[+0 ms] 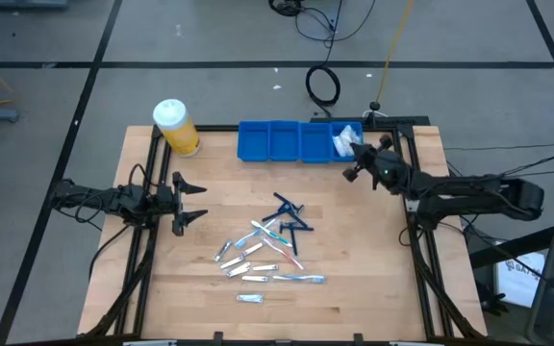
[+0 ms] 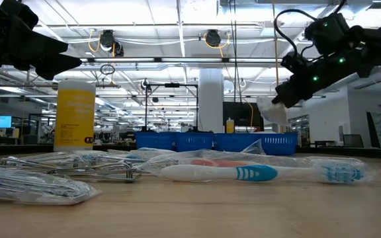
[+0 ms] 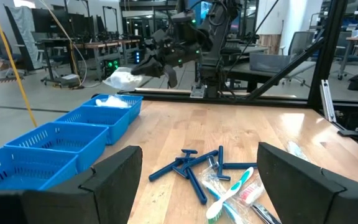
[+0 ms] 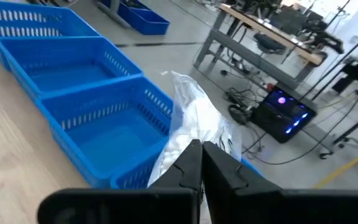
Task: Pick & Place Travel size toiletries
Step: Put the white cotton pack into the right blue basket
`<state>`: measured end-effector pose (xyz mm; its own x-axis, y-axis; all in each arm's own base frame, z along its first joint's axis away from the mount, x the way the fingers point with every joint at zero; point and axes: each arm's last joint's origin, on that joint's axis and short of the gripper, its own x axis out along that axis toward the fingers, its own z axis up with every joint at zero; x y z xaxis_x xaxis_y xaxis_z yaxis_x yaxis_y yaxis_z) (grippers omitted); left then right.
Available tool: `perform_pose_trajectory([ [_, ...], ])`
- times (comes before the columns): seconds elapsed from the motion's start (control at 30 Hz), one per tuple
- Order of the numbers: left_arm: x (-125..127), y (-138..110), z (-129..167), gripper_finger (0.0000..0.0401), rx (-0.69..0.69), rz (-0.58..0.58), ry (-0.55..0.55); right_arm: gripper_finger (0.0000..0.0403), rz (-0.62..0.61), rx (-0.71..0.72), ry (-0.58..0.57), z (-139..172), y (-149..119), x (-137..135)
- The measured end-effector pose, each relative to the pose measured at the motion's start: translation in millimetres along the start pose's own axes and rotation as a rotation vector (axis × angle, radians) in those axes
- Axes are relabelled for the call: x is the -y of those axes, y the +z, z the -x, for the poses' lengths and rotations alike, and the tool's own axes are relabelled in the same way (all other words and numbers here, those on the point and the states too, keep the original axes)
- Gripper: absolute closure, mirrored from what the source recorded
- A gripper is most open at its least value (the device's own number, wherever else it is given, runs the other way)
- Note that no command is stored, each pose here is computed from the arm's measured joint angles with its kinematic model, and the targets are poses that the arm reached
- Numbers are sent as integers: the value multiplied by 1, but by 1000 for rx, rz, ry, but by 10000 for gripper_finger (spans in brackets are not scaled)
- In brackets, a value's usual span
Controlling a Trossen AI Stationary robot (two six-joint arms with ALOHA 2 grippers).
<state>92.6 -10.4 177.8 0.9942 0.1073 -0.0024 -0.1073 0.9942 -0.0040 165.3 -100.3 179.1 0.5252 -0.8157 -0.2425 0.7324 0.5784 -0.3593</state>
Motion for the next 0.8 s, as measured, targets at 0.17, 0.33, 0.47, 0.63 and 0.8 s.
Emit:
perform_pose_trajectory([
  [0.17, 0, 0, 0, 91, 0, 0, 0, 403, 18, -57, -29, -12, -10, 4],
  [0.33, 0, 0, 0, 91, 0, 0, 0, 403, 63, -97, -10, -23, -20, 2],
  [0.47, 0, 0, 0, 91, 0, 0, 0, 400, 54, -83, 50, -29, -23, -2],
  [0.63, 0, 0, 0, 91, 0, 0, 0, 362, 46, -90, 53, -31, -25, -3],
  [0.8, 0, 0, 0, 91, 0, 0, 0, 298, 19, -123, 52, -33, -29, -3],
])
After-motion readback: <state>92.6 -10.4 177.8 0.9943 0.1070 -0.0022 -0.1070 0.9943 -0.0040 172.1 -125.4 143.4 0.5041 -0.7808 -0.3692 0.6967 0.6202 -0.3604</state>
